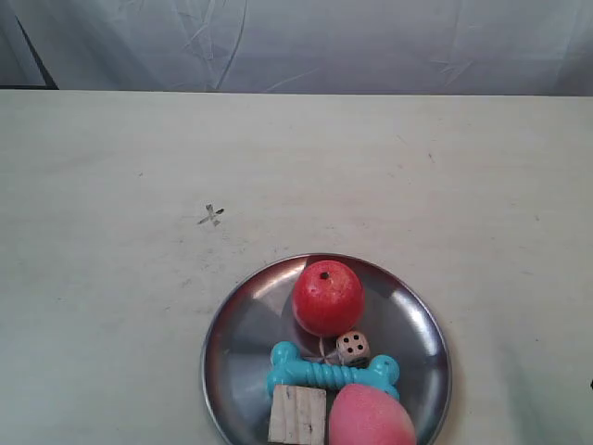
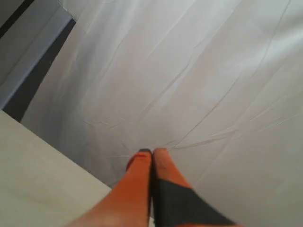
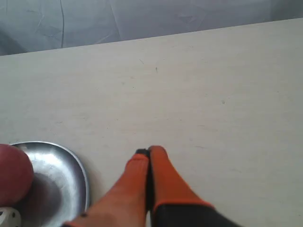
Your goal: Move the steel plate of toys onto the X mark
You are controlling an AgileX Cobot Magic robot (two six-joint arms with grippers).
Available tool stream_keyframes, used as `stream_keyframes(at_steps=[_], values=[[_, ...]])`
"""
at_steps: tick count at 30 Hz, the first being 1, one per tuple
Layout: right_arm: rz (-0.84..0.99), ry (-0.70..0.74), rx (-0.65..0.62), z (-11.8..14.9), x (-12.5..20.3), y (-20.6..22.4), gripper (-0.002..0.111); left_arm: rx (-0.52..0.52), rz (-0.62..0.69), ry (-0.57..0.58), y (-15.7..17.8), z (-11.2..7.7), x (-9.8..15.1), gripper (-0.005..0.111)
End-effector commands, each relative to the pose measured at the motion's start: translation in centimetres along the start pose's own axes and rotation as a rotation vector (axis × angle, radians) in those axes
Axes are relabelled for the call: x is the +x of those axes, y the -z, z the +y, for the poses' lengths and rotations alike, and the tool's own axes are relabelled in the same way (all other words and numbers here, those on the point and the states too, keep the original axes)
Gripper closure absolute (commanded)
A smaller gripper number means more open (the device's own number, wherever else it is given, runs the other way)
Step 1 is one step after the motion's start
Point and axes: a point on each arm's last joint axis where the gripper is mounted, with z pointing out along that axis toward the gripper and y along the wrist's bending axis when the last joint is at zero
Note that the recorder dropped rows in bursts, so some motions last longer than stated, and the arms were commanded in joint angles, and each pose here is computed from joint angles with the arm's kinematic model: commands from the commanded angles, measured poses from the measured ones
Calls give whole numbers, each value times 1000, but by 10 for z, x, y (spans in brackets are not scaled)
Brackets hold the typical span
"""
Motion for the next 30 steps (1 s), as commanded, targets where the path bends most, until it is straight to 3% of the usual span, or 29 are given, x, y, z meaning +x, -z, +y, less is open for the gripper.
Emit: stream_keyframes(at_steps=[1,5,12,19,22,27,30], values=[[-9,8,-3,0,0,0,108,-60,111,-128,-36,-21,-21,107],[-9,48,9,-1,0,0,108,-47,269,-225,-83,-33,-15,107],[-44,125,35,-3,-4,0,108,58,580,-372,-151,-58,43,107],[-196,128,25,-1,-17,2,108,94,742,-492,-189,-63,94,107],[-360,-65,-21,1,-32,6,108,119,781,-533,-196,-57,109,107],[-562,-711,-112,-8,-47,14,108,224,777,-535,-199,-62,119,107],[-576,-793,-121,-10,-48,15,108,368,690,-544,-202,-72,111,107]])
